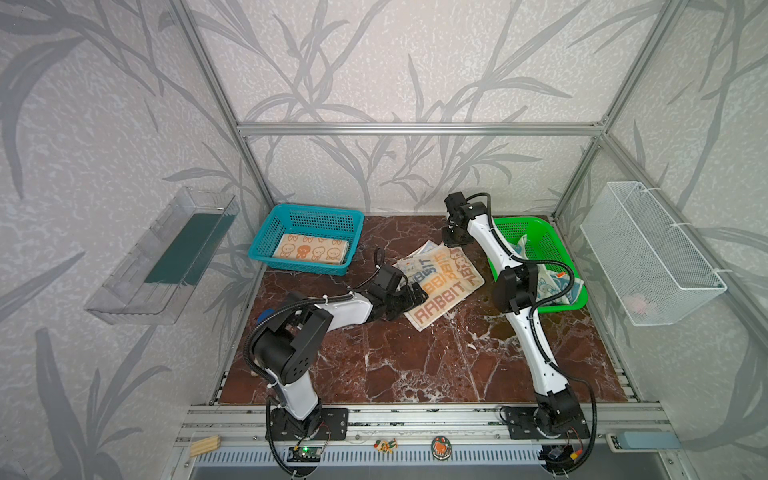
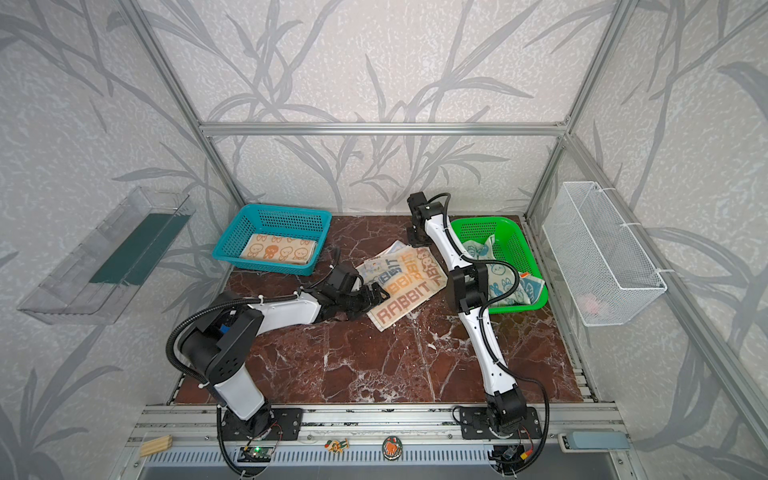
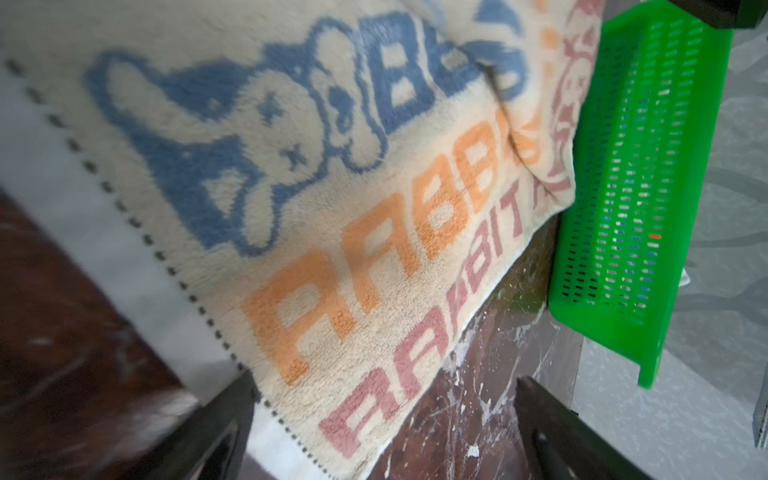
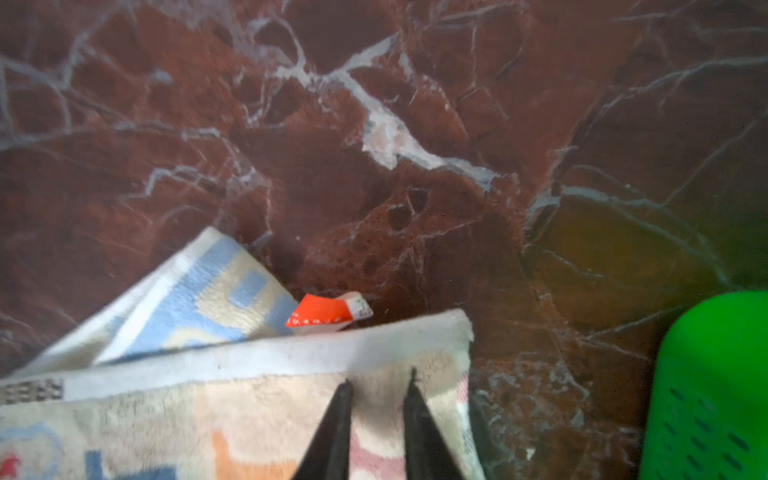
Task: Fold and stack the towels
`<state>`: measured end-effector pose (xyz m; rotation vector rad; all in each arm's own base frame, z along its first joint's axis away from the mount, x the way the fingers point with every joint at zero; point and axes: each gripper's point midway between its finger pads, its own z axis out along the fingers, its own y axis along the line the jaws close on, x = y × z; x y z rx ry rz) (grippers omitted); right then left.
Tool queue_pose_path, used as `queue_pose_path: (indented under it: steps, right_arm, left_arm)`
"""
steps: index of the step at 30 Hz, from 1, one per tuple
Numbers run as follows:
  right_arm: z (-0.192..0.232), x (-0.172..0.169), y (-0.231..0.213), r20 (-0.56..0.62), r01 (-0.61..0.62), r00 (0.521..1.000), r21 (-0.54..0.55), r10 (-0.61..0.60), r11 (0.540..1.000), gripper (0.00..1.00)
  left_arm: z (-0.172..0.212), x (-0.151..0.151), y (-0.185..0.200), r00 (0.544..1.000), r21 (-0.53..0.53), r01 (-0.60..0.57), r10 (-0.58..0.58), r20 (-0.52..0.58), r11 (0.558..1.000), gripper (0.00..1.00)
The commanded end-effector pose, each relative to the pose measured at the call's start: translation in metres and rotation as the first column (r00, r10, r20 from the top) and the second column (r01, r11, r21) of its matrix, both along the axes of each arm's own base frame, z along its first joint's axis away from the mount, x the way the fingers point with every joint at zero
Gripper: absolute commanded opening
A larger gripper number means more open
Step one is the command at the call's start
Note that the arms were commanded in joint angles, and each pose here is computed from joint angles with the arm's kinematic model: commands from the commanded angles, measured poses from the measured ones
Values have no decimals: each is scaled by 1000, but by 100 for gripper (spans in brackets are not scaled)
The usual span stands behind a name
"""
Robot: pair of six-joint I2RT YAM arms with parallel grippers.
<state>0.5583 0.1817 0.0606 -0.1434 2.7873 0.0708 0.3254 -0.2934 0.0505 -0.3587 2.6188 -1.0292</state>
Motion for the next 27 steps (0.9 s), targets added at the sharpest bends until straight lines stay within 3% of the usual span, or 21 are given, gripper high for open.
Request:
queue_pose_path:
  steps: [1,4,6,12,20,27]
  right_arm:
    - [25,-10,3,-9,-8,1000,57,8,998,41]
    - [40,-24,11,-25,-35,999,122,38,992,53]
    - [49,-36,13,-39,-41,998,149,48,988,59]
    - [57,-90,21,-36,-68,996,244,79,967,89]
    - [36,-156,43,-102,-107,983,350,151,931,99]
    - [6,-146,53,-138,-115,978,284,159,952,99]
  left_arm:
    - [-23,-14,-13,994,-1,-14,14,-105,1000,99]
    - [-6,-6,-22,998,-42,-9,6,-70,999,99]
    - [8,-1,-17,999,-18,1,-2,-37,1000,99]
    - [52,18,23,996,61,-35,30,84,998,99]
    - [63,25,74,990,133,-99,84,114,986,99]
    - [61,15,86,989,128,-121,109,99,984,99]
